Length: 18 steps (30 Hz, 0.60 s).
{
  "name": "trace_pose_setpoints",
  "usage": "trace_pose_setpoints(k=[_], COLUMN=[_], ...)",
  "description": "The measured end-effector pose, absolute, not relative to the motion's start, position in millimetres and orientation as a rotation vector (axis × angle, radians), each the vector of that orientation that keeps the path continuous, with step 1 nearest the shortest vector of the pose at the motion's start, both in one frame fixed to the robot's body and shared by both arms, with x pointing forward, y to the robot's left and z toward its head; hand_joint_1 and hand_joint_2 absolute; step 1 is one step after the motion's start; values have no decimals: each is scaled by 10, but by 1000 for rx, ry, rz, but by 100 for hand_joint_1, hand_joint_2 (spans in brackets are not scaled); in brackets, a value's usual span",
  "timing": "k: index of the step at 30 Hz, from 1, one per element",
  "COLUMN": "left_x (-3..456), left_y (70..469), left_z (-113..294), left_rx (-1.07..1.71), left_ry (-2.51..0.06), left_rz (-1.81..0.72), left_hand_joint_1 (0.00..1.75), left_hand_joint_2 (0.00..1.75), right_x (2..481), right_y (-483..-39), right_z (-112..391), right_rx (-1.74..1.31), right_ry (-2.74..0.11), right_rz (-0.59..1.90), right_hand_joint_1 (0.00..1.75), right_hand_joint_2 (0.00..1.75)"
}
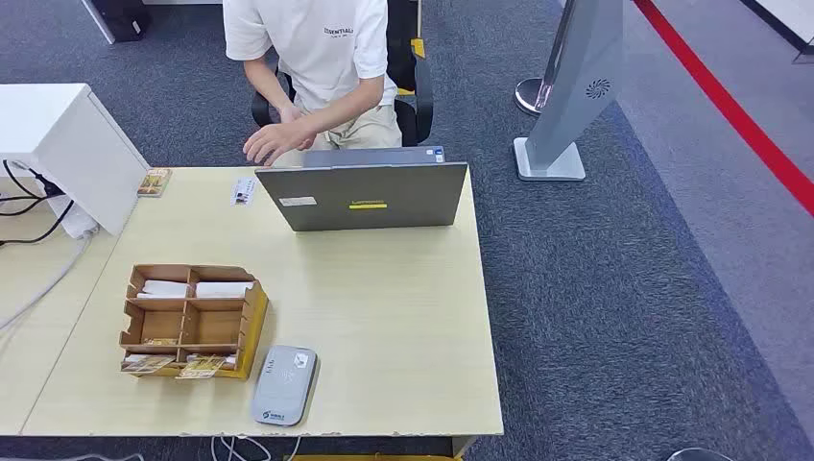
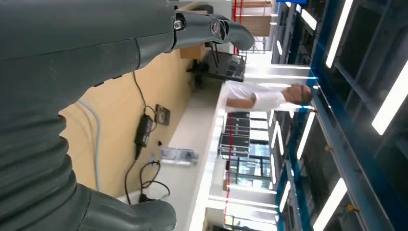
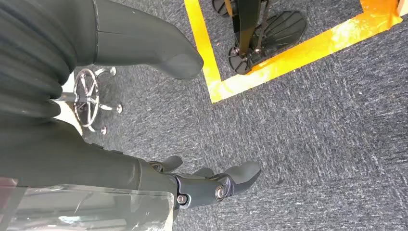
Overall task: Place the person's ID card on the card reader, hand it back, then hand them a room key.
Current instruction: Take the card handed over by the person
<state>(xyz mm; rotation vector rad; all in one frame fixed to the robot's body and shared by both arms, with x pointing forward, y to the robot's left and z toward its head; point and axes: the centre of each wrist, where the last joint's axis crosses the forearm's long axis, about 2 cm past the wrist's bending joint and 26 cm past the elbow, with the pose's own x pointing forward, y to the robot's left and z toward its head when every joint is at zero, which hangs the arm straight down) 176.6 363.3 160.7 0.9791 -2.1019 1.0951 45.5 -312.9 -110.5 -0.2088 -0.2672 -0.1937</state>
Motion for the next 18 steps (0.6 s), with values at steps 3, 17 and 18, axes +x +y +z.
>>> trace_pose_setpoints(k=[3, 17, 18], left_x=[1867, 3484, 3668], left_y=[3610, 3744, 3757], left_z=[1701, 2530, 2612], left_rx=[989, 1576, 1589], left_ry=[-2148, -2068, -2004], left_rz=[1055, -132, -217], left_hand_joint_1=[0, 0, 0], left_hand_joint_2=[175, 175, 175], right_x=[462, 543, 551], right_y=[-3126, -3087, -3088], right_z=[-1104, -1097, -1096], right_rx=[-206, -178, -175], right_ry=[-265, -202, -200], right_rz=[-185, -26, -17], right_hand_joint_1=[0, 0, 0], right_hand_joint_2=[175, 175, 175])
